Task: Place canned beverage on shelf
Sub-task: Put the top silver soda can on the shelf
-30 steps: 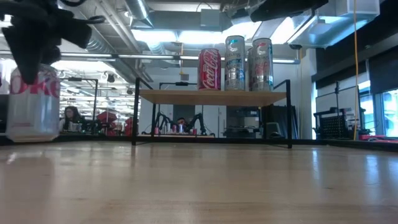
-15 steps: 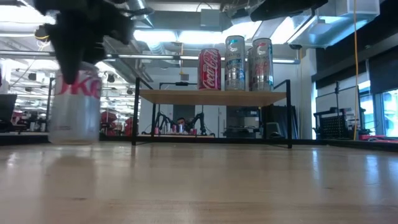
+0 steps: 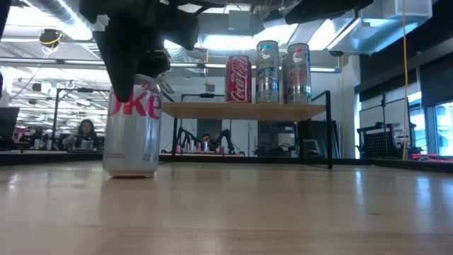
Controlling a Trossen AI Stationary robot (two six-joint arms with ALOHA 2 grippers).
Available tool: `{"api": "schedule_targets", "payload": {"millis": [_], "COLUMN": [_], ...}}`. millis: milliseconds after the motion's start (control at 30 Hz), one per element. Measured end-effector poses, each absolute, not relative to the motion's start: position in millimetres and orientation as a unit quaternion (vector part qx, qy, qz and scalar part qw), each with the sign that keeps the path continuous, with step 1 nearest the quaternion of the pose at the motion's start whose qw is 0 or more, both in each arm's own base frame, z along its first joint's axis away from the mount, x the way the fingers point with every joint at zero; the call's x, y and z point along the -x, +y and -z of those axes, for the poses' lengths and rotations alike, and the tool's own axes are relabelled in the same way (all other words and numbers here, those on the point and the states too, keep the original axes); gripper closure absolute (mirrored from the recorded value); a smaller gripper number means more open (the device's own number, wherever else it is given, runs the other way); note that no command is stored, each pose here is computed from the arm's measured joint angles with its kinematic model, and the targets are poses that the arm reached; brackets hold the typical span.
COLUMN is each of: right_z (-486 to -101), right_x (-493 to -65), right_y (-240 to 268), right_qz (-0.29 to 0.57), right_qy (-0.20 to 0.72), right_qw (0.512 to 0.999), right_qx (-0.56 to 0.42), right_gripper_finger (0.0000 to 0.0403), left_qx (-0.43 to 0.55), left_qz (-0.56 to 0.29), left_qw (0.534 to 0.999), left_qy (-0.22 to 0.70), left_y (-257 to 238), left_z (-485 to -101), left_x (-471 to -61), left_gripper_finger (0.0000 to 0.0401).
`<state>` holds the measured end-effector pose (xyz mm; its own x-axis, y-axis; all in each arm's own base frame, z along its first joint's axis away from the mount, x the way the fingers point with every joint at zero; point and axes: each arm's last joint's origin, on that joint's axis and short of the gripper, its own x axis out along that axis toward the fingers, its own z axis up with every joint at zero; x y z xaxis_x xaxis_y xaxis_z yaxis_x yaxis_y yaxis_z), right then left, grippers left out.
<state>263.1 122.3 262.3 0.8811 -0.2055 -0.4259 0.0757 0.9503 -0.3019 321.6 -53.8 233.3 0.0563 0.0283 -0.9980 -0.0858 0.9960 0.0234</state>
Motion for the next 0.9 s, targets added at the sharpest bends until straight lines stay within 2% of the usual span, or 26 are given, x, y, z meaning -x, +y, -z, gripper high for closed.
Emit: {"api": "schedule_targets", "payload": {"millis": [267, 433, 700, 900], "right_z": [-262.1, -262.2, -262.3, -262.3], "right_x": [-263.2, -263.3, -263.3, -263.3], "right_y": [123.0, 123.1, 123.1, 123.1], "right_qz": [0.061, 0.061, 0.061, 0.061], "right_qy": [0.235, 0.234, 0.233, 0.233], "right_qw": [0.961, 0.961, 0.961, 0.961], "right_qx": [0.136, 0.136, 0.136, 0.135], "right_gripper_finger": [0.0388, 0.0388, 0.0388, 0.0388], "left_qx": [0.023, 0.017, -0.015, -0.035], "left_qz": [-0.041, -0.037, -0.051, -0.063], "left_qw": [0.729, 0.732, 0.77, 0.787], "left_qy": [0.683, 0.68, 0.636, 0.612], "left_y": [-54.0, -55.3, -63.0, -68.0], "left_z": [-232.7, -238.1, -264.6, -269.7], "left_x": [-322.9, -318.2, -304.1, -303.5], "left_gripper_finger": [0.0094, 0.009, 0.0088, 0.0088]}}
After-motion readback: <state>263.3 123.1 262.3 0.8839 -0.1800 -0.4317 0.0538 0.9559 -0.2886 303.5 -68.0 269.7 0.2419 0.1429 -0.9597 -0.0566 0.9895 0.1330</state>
